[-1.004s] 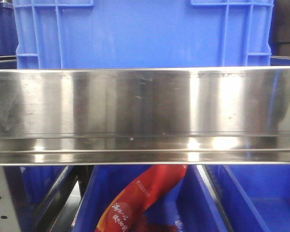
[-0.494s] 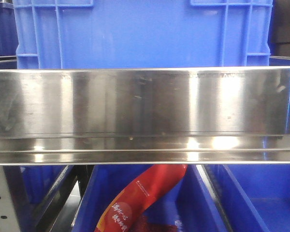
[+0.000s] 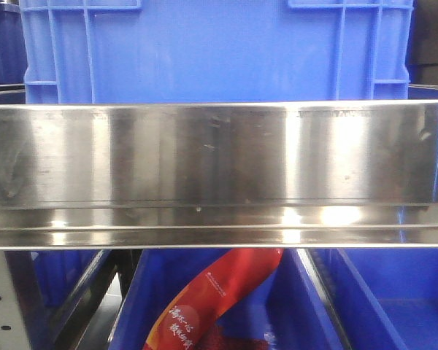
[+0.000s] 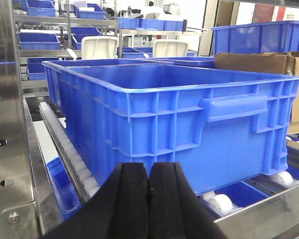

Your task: Grab block from conveyor and place in blue bin

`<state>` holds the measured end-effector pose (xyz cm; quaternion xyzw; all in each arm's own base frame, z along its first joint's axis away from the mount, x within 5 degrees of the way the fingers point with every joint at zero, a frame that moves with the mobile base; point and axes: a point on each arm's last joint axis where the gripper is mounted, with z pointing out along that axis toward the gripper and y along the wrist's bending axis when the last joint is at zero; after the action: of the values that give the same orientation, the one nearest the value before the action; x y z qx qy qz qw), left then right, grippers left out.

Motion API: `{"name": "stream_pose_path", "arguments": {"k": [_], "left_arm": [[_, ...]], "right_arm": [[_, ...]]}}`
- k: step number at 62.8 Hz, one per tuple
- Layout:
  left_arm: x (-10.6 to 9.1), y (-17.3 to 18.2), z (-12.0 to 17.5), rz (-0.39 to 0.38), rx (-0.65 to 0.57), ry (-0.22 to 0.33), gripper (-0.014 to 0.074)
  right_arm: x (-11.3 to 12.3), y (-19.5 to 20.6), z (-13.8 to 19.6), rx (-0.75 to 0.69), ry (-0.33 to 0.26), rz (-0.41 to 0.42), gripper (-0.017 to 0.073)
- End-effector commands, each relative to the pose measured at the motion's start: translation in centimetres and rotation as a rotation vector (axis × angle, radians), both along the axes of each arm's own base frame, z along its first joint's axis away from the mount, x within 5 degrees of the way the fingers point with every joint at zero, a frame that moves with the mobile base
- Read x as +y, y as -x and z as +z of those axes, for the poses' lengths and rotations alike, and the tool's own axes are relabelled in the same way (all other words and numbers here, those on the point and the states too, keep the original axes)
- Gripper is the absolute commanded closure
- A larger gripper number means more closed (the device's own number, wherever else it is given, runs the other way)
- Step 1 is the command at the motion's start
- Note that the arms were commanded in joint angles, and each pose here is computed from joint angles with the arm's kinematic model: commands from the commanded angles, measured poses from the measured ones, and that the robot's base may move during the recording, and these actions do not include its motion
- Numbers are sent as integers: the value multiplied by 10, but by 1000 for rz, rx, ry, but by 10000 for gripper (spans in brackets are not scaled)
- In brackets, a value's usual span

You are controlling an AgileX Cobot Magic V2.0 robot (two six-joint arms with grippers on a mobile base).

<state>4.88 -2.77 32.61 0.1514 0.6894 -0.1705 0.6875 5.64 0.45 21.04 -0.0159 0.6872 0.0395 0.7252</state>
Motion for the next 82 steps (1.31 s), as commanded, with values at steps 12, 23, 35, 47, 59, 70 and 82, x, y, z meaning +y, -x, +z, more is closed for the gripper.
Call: {"name": "stream_pose_path", "arguments": {"k": [12, 23, 35, 47, 59, 70, 82], "left_arm": [[1, 1, 2, 7, -20, 20, 705], [1, 1, 2, 7, -20, 20, 705], [1, 1, 2, 7, -20, 20, 705], [6, 0, -4, 76, -53, -56, 705], [19, 2, -34, 266, -34, -31, 705], [24, 5, -66, 377, -157, 1, 705], [26, -4, -95, 421, -109, -16, 705]], "right_arm": [[0, 0, 2, -26, 10, -7, 721], [0, 0, 2, -26, 10, -7, 721], [0, 0, 2, -26, 10, -7, 721], [0, 0, 2, -26, 10, -7, 721], [0, 0, 2, -26, 10, -7, 721], [0, 0, 2, -26, 10, -7, 721], [0, 0, 2, -26, 10, -7, 721]]}}
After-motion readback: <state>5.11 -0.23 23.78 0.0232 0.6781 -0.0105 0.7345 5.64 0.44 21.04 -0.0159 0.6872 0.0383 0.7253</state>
